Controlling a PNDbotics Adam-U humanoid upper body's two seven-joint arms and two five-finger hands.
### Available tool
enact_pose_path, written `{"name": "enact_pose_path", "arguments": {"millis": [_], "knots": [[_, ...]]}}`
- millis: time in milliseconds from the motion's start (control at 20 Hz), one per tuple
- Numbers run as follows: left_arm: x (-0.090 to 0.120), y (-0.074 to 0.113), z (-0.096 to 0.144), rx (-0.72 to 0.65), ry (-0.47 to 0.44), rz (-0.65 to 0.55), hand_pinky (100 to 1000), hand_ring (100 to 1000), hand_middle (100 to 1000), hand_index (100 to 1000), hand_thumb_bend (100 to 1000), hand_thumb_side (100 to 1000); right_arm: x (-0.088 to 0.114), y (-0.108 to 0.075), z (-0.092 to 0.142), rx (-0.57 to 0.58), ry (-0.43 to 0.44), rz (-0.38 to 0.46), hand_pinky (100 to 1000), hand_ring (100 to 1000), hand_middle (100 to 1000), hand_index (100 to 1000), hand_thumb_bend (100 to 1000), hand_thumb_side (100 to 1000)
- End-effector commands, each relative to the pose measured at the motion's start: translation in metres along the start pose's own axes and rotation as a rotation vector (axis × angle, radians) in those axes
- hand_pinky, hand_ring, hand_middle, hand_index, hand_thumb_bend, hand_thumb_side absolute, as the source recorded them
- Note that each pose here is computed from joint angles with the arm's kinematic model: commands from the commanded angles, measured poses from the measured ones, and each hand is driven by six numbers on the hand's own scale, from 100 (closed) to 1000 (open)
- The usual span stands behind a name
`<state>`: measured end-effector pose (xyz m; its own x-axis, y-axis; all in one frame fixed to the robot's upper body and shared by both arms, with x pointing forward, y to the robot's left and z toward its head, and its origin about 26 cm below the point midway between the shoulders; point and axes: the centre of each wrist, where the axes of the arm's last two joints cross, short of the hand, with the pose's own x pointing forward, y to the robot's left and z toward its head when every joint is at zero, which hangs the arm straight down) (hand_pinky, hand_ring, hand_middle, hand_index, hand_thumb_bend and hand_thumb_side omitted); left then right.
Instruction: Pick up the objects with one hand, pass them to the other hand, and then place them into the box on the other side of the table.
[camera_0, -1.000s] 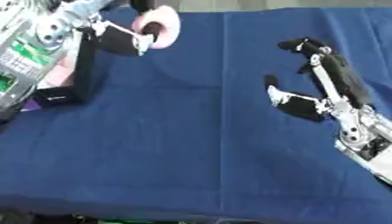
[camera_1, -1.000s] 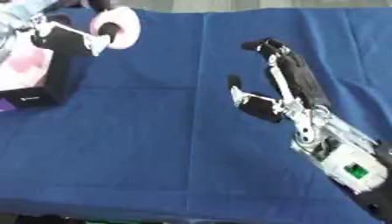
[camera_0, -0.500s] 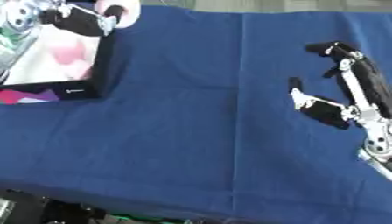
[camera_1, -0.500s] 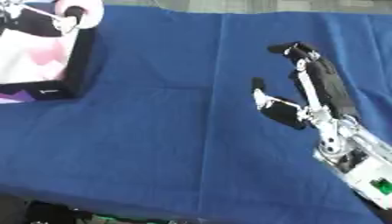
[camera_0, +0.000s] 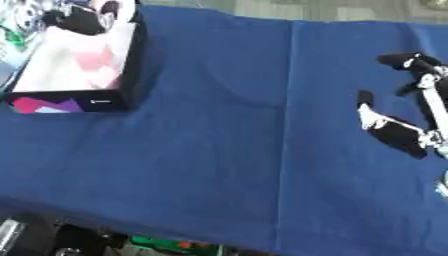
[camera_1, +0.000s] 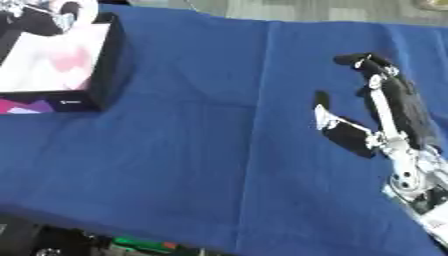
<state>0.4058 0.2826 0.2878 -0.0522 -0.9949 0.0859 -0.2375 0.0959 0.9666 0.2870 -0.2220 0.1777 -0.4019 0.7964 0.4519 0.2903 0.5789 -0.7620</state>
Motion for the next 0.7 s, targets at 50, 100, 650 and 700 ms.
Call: {"name": "enact_pose_path", "arguments": {"millis": [50,100,650,700], "knots": [[-0.022,0.006,-0.007,0.043,0.079,-0.004,789,621,502,401,100,117,0.002,-0.009,-0.003,-0.038,-0.014,-0.003,578,820,763,812,212,205],[-0.025,0.003,-0.008,0.042,0.092,-0.003,784,621,503,402,100,114,0.002,-0.008,-0.003,-0.041,-0.014,-0.006,577,820,762,811,211,206],[-0.048,-0.019,-0.015,0.033,0.165,-0.068,801,674,567,498,216,113,0.002,-0.007,-0.002,-0.054,-0.012,-0.02,576,818,760,810,269,116],[-0.049,-0.021,-0.015,0.029,0.167,-0.077,806,689,584,531,243,121,0.002,-0.007,-0.002,-0.054,-0.011,-0.02,576,818,760,810,266,119]]}}
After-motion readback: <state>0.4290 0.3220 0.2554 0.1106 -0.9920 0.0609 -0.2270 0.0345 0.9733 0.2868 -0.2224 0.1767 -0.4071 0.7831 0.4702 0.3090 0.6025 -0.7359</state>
